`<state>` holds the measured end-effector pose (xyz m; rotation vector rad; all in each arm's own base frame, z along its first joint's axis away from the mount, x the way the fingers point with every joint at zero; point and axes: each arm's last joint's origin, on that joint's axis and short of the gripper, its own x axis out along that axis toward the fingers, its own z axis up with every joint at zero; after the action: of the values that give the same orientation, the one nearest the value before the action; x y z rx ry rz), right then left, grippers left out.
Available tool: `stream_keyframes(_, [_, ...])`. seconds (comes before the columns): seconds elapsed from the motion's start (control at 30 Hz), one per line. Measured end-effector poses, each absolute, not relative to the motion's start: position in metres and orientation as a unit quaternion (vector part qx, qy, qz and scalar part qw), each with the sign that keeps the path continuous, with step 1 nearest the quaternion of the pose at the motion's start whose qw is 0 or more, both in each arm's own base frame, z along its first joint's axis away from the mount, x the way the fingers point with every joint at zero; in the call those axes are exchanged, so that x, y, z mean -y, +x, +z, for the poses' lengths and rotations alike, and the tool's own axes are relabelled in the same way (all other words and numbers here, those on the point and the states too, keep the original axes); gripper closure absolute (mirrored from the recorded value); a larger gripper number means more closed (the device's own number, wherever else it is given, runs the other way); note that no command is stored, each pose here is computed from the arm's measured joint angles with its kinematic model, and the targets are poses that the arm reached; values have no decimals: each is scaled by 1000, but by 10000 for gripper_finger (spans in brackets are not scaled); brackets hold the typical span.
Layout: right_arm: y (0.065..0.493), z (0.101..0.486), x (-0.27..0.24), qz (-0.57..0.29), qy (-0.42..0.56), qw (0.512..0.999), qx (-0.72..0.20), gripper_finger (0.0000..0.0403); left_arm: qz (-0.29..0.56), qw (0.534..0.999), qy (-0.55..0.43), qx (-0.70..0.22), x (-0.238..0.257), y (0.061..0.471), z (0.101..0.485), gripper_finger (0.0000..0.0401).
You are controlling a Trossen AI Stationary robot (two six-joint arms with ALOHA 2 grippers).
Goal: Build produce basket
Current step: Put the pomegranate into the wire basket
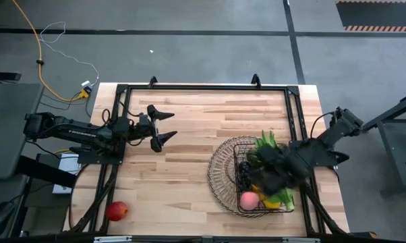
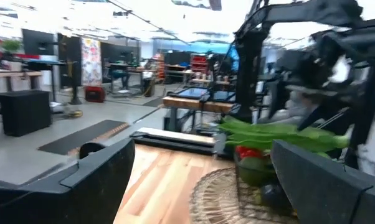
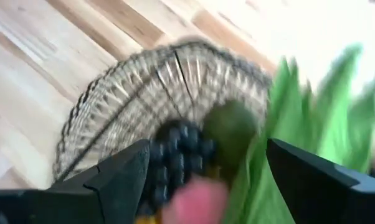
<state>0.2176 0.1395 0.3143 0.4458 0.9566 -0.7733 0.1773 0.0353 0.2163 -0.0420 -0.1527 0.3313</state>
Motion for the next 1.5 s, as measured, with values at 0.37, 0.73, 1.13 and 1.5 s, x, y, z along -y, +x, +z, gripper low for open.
stream_keyframes(0.37, [288, 324, -55, -277, 48, 860, -425, 89, 59, 994, -66, 71, -30, 181, 219, 39])
stream_keyframes(0.73, [312, 245, 22, -123, 58, 935, -328, 89, 70, 995, -52, 58, -30, 181, 217, 39])
stream_keyframes(1.13, [301, 230, 41, -30, 35, 999, -20, 89, 134, 990, -4, 53, -34, 180, 217, 39])
stream_keyframes(1.5, [301, 228, 41, -29, 25, 999, -27, 89, 131, 990, 9, 51, -34, 180, 217, 39])
